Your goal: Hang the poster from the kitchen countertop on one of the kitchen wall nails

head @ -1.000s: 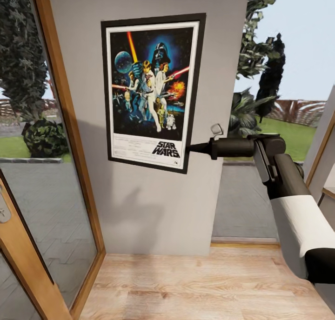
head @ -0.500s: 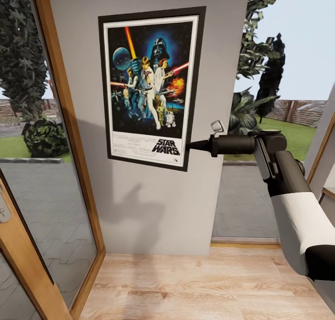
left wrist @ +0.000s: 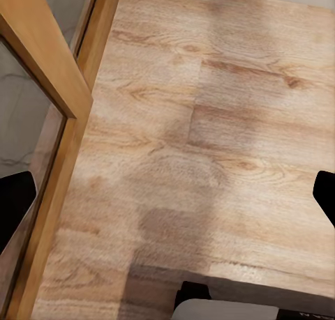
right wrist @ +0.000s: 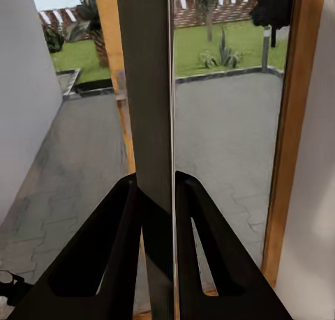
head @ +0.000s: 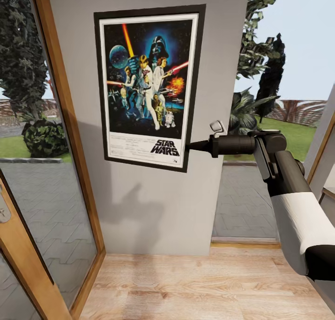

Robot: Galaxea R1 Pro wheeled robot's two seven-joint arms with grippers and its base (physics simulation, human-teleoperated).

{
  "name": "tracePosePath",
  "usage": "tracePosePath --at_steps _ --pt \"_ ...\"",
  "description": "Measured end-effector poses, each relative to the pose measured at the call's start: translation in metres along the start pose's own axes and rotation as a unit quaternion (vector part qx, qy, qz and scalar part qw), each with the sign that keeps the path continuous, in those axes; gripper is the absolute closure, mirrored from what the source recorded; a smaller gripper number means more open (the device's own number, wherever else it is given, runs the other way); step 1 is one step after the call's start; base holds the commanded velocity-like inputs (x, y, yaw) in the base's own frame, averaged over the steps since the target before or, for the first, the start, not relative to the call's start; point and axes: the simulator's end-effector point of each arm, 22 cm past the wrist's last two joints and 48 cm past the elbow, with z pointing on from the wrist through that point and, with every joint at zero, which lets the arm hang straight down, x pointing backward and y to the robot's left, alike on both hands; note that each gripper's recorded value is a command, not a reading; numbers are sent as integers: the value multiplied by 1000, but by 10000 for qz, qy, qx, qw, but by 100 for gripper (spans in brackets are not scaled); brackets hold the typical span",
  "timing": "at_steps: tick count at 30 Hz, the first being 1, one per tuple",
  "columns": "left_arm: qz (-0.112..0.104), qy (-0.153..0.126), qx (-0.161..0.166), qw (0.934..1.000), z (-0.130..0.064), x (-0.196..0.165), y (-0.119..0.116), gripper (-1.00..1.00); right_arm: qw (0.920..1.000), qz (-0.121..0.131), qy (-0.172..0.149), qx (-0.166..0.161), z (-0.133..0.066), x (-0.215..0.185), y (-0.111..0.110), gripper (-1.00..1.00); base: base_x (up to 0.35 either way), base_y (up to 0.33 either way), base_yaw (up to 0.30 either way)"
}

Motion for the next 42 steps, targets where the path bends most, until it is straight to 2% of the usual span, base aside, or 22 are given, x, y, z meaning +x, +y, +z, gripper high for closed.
tracePosePath --at_steps 14,22,34,42 --pt "0 -1 0 10000 0 0 0 -100 10000 -4 -4 -68 0 0 3 100 22 0 0" --pt "-1 -2 0 10000 0 0 0 -100 10000 -5 -11 -63 0 -1 3 100 237 0 0" --pt "-4 -2 -3 10000 0 0 0 -100 10000 -10 -11 -60 0 -1 3 100 67 0 0" --pt "-5 -4 -4 10000 0 0 0 -100 10000 -13 -12 -62 -1 -1 4 100 275 0 0"
